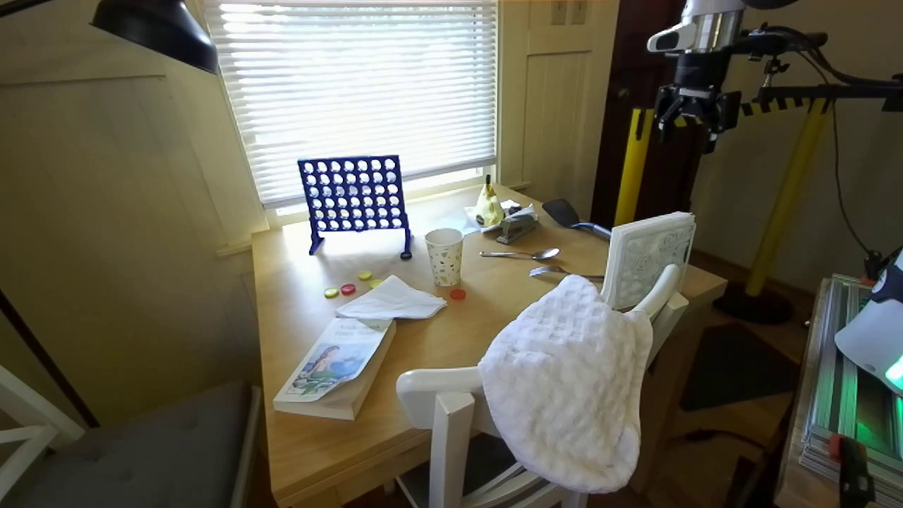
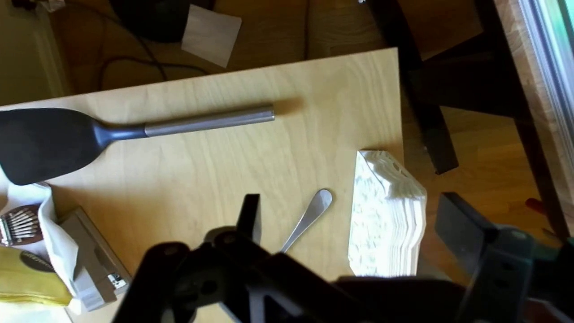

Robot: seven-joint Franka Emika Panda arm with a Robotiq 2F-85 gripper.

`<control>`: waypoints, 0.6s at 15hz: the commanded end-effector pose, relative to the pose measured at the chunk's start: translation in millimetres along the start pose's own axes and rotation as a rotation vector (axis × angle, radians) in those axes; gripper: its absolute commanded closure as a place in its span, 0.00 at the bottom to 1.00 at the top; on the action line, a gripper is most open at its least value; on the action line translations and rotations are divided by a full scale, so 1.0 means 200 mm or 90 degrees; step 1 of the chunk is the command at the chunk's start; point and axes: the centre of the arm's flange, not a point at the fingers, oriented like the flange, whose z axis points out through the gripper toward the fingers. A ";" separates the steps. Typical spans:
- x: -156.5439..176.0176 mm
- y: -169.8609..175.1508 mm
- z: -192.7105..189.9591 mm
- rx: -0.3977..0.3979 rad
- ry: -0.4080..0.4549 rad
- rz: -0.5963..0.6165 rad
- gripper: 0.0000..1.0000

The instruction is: Put the paper towels on the table

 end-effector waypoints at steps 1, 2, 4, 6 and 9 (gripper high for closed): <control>0.01 0.01 0.01 0.003 -0.003 -0.005 0.00; 0.01 0.01 0.01 0.004 -0.004 -0.007 0.00; 0.02 0.03 0.03 0.000 0.002 -0.022 0.00; 0.07 0.07 0.07 -0.018 0.030 -0.061 0.00; 0.12 0.16 0.12 -0.025 0.069 -0.080 0.00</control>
